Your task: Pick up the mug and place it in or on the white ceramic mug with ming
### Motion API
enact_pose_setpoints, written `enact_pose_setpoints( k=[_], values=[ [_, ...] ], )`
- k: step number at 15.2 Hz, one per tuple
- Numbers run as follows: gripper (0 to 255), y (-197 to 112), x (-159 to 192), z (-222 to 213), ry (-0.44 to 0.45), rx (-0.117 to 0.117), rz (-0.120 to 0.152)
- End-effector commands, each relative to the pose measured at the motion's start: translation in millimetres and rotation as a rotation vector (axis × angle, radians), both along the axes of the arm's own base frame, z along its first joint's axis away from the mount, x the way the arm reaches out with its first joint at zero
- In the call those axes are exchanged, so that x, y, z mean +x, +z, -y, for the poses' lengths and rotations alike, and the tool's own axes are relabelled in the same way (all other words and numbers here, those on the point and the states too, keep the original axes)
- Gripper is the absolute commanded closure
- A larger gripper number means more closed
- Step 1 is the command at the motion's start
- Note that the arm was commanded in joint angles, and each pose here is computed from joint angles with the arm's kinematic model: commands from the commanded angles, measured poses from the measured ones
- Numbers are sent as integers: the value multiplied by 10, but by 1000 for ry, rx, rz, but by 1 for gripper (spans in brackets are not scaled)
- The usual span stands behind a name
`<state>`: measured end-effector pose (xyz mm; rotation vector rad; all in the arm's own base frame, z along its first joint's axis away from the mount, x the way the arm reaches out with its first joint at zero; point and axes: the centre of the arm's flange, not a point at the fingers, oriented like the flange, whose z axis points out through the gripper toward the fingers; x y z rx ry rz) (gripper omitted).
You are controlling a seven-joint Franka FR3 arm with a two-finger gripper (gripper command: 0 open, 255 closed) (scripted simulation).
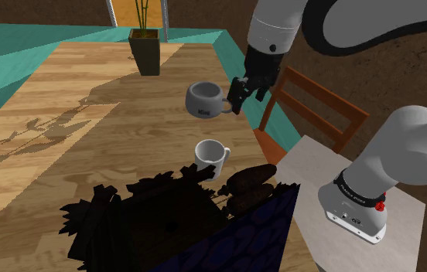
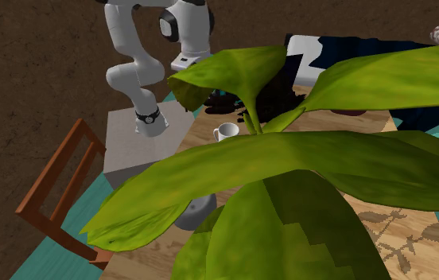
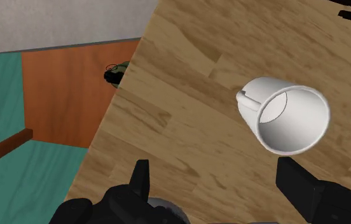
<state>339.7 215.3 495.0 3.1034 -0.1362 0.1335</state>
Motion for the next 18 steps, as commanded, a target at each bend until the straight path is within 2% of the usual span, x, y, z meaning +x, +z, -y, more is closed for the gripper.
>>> enact_pose_setpoints(
  k=[1,13,18],
  values=[
    [0,-117,33,-205,-1,-2,-6],
    [0,-1010,240,-1534,-4,-22,-44],
    [0,-1247,253,-1560,-4,-23,-45]
  ],
)
